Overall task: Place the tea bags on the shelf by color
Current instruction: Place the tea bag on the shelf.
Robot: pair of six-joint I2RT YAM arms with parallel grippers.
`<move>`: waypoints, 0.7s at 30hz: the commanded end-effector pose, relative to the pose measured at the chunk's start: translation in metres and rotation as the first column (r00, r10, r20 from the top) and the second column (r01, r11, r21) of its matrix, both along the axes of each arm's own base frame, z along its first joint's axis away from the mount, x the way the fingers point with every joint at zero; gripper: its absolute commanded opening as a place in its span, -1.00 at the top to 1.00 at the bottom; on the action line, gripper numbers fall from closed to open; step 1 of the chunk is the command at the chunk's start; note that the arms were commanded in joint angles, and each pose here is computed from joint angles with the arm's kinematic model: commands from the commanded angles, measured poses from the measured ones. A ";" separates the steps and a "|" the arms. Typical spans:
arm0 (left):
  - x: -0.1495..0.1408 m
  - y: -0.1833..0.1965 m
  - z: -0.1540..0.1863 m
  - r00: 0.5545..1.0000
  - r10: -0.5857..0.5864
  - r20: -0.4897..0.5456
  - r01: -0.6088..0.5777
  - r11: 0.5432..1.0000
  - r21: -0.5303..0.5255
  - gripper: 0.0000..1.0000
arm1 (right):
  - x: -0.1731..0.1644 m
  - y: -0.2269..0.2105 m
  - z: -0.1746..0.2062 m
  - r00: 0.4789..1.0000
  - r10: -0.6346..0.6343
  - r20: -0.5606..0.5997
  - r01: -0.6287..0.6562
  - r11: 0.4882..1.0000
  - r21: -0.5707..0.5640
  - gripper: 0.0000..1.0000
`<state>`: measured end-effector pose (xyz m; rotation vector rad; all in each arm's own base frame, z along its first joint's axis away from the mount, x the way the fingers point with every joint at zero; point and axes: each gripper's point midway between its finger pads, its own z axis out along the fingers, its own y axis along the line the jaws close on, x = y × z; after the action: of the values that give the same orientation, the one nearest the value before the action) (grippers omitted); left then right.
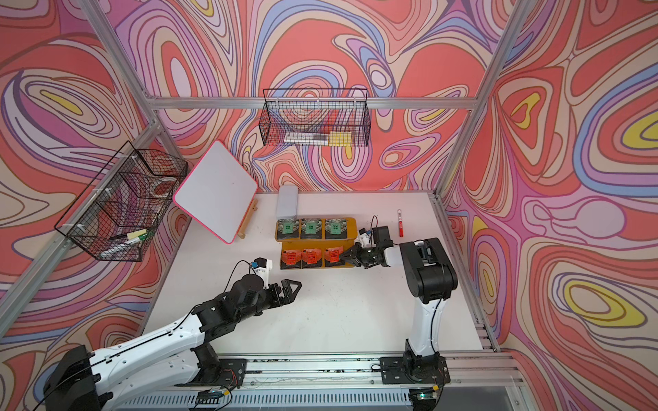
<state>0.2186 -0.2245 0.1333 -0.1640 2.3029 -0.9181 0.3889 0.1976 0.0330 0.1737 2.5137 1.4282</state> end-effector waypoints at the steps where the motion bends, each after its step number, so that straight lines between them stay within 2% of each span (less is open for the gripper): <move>1: 0.002 0.007 0.000 1.000 0.025 0.011 -0.025 1.000 0.008 -0.98 | 0.003 0.001 -0.004 1.000 -0.008 0.001 0.008 1.000 -0.018 0.62; 8: 0.002 0.007 0.000 1.000 0.026 0.011 -0.026 1.000 0.009 -0.98 | 0.002 -0.001 0.000 1.000 -0.018 0.001 0.018 1.000 -0.026 0.54; 21: 0.002 0.007 0.000 1.000 0.028 0.011 -0.028 1.000 0.003 -0.99 | -0.004 -0.002 0.009 1.000 -0.028 0.007 0.028 0.999 -0.028 0.54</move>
<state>0.2194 -0.2235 0.1350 -0.1709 2.2942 -0.9175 0.3890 0.1959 0.0384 0.1950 2.5116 1.3997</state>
